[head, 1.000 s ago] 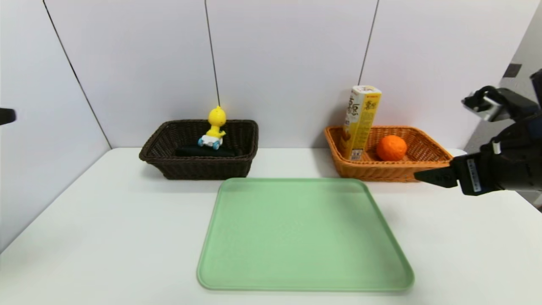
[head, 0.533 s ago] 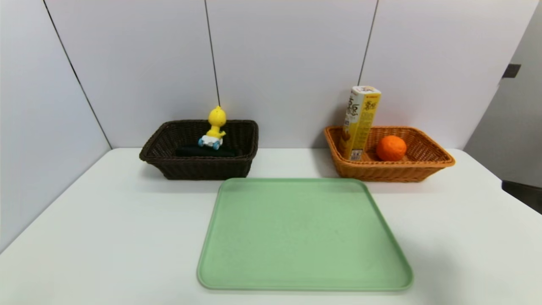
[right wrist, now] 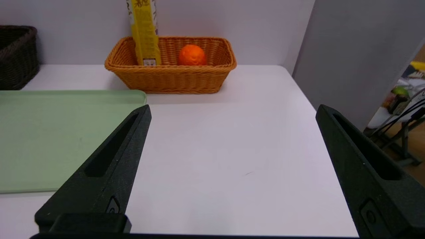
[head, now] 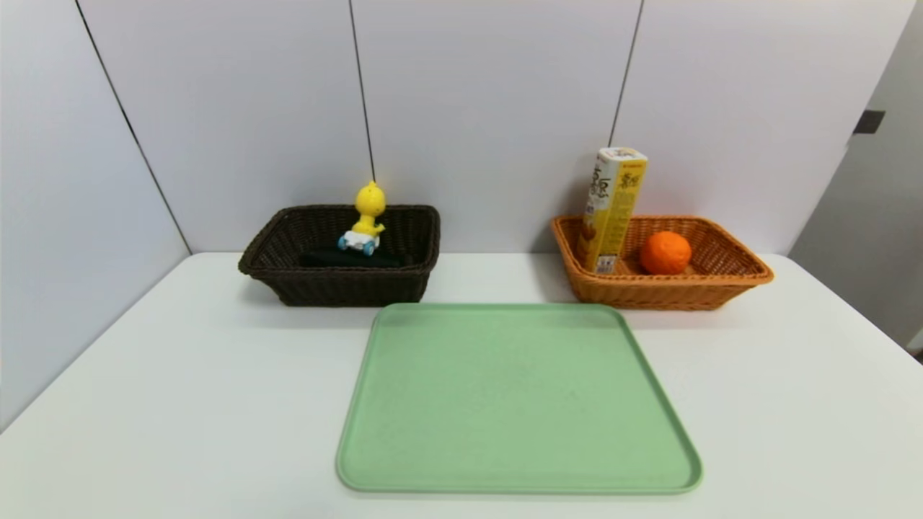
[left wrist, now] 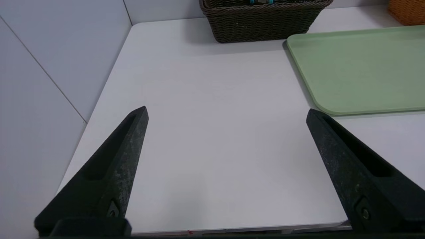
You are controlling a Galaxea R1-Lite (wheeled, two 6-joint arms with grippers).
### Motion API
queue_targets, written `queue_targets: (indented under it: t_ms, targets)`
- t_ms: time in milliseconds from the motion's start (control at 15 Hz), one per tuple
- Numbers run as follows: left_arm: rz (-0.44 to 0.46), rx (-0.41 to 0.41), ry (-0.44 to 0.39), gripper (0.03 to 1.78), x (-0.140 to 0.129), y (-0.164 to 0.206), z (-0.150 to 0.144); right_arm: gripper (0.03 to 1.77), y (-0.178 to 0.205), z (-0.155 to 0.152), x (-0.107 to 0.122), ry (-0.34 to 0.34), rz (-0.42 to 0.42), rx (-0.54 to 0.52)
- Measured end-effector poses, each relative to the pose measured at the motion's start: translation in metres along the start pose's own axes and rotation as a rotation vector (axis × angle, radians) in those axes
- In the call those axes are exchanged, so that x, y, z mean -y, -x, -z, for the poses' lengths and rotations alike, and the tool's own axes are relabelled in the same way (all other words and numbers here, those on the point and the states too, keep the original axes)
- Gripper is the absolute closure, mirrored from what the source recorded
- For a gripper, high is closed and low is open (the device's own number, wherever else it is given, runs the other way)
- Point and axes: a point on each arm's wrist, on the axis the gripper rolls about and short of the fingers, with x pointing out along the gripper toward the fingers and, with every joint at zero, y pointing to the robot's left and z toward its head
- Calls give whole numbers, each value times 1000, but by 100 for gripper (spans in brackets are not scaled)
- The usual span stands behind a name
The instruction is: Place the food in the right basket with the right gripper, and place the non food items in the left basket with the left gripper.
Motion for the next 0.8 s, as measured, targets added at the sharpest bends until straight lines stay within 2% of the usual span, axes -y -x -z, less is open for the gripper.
queue_targets:
  t_ms: [133, 333, 667, 800]
  targets:
    - [7, 32, -59, 12, 1, 4, 18, 9, 17, 20, 0, 38, 0, 75]
    - [0, 111, -48, 12, 1, -1, 29, 9, 20, 32, -1, 64, 4, 215]
    - [-81, 255, -57, 12, 0, -51, 63, 9, 2, 65, -6, 106, -2, 395]
    - [-107, 327, -85, 12, 0, -64, 78, 9, -2, 74, -8, 129, -47, 376]
